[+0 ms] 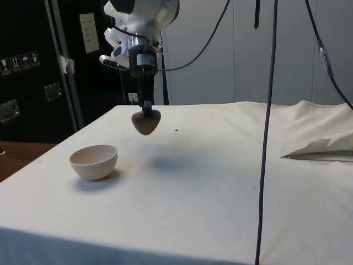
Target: Pour the coffee beans from the cup into the bowl.
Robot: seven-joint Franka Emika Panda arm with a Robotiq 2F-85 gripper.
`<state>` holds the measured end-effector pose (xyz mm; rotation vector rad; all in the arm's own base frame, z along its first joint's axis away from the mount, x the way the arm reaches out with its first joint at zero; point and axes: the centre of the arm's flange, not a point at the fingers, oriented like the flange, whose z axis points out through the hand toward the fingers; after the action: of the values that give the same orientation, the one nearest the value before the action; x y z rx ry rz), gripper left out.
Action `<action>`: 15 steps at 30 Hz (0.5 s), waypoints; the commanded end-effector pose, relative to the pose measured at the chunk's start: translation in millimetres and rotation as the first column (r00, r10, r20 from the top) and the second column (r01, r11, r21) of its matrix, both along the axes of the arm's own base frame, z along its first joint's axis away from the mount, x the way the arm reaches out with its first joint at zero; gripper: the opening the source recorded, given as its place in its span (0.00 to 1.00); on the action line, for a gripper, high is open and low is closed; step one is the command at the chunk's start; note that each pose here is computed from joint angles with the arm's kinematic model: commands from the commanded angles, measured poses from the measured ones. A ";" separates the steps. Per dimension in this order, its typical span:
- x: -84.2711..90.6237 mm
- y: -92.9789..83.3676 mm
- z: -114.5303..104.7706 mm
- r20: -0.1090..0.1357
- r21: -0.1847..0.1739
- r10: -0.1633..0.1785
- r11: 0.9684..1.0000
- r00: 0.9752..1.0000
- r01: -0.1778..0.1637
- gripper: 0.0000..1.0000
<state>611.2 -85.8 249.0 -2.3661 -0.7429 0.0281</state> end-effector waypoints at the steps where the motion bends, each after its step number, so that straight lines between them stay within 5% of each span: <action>1: 1.1 -0.4 1.4 0.005 -0.025 0.002 1.000 1.000 -0.002 0.03; 6: 1.0 -1.4 -0.4 0.008 -0.030 0.013 0.999 1.000 -0.013 0.03; 7: 1.2 -1.6 0.4 0.015 -0.057 0.018 0.998 1.000 -0.017 0.03; 15: 1.0 -3.7 0.6 0.026 -0.093 0.045 0.995 0.999 -0.042 0.03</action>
<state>612.7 -89.5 248.2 -2.4189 -0.8073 0.0477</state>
